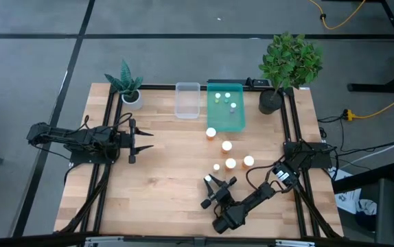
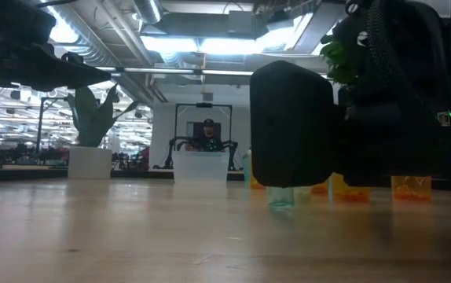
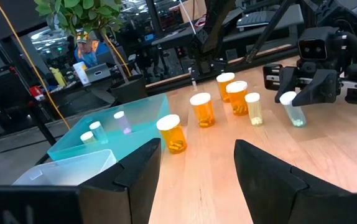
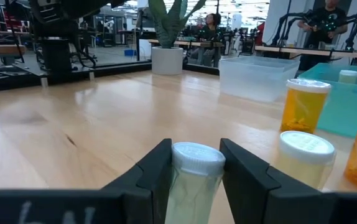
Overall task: Pick and place medicine bottles into bin by pill shape (circle, oval)
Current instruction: Put the blue tablet bottle into the blue bin
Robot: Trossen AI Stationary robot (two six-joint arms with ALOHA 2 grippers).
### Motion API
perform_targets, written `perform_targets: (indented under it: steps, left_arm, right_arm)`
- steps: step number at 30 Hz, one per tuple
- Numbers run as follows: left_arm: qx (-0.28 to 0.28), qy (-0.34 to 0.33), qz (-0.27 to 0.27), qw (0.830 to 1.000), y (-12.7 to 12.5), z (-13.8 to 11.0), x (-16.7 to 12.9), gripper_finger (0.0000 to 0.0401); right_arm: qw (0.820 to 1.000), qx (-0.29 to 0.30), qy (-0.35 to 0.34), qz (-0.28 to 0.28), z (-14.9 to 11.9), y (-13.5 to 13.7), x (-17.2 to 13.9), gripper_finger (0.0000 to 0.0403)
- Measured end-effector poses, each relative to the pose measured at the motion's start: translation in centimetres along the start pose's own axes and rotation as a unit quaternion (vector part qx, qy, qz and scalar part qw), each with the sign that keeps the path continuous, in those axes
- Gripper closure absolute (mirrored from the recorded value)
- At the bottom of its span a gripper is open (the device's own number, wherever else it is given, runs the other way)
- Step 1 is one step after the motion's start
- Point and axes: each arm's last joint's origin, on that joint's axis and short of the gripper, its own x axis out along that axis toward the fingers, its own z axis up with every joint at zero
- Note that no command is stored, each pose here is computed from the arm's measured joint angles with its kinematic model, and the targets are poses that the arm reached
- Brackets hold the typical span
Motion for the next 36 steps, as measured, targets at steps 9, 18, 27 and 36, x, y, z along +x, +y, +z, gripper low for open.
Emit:
perform_targets:
  steps: [9,18,27,36]
  left_arm:
    - [0.0,0.0,0.0,1.0,0.0,0.0,0.0,0.0206]
    - [0.0,0.0,0.0,1.0,0.0,0.0,0.0,0.0206]
    - [0.0,0.0,0.0,1.0,0.0,0.0,0.0,0.0206]
    - [0.0,0.0,0.0,1.0,0.0,0.0,0.0,0.0206]
  right_arm:
    - [1.0,-0.006,-0.011,0.007,0.03,0.05,-0.38,0.0276]
    - [1.0,-0.007,-0.014,0.008,0.05,0.06,-0.36,0.0276]
    - [1.0,-0.004,-0.014,0.008,0.02,0.12,-0.36,0.0276]
    - [1.0,-0.022,-0.015,0.008,0.02,0.12,-0.36,0.0273]
